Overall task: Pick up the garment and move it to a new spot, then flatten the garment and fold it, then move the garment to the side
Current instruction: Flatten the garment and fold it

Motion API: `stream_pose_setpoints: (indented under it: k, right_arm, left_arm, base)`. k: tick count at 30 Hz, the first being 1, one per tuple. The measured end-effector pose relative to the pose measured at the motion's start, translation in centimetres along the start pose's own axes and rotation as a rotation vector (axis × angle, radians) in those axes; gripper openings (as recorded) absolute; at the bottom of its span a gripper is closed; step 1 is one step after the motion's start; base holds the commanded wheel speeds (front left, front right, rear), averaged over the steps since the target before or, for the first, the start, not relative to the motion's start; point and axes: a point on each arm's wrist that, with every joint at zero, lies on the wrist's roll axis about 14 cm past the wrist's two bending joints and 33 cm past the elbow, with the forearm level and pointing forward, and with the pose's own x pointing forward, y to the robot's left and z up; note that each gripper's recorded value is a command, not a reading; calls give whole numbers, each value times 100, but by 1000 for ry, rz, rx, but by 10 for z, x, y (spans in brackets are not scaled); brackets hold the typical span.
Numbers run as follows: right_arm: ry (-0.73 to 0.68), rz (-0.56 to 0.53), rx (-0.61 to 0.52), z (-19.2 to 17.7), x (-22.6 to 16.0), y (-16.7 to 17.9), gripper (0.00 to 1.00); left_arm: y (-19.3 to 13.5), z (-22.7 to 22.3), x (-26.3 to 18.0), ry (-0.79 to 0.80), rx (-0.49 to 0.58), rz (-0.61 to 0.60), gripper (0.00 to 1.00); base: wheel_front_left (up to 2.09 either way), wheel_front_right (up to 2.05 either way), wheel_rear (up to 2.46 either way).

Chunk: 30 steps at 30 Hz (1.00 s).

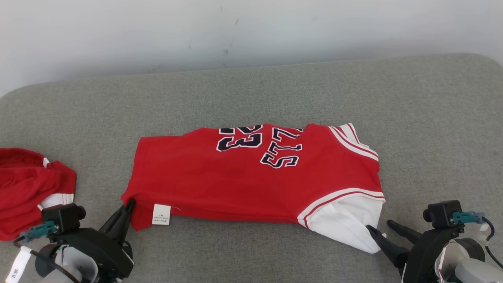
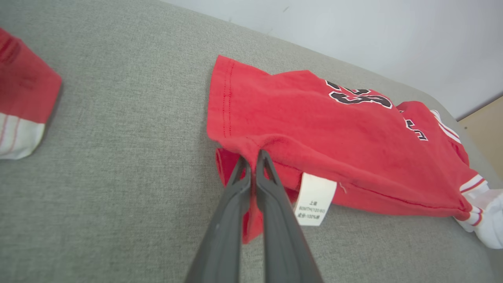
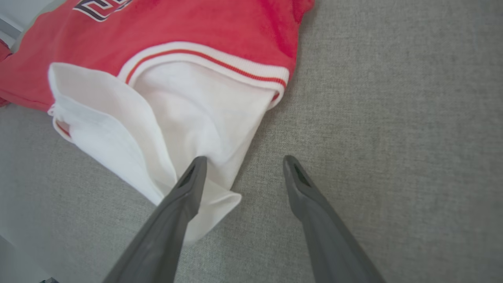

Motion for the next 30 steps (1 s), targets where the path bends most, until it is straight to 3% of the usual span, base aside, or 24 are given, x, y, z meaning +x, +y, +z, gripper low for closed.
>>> stream_pose_setpoints:
  k: [21, 22, 23, 24, 30]
  right_arm:
    - [257, 75, 147, -39, -19, 17, 100]
    - [268, 80, 145, -40, -19, 18, 39]
    - [277, 84, 145, -41, -19, 19, 8]
    - [289, 87, 147, -43, -19, 20, 0]
    - [354, 90, 104, -53, -22, 22, 0]
  left_arm:
    - [-9, 0, -5, -11, 0, -14, 0]
    - [-9, 0, -6, -12, 1, -13, 0]
    - [-8, 1, -6, -13, 1, -11, 0]
    - [-9, 0, -7, -11, 0, -11, 0]
    - [-7, 1, -10, -16, 0, -3, 0]
  base:
    - [0, 0, 0]
    - [0, 0, 0]
    - [0, 0, 0]
    - [0, 0, 0]
    - [0, 0, 0]
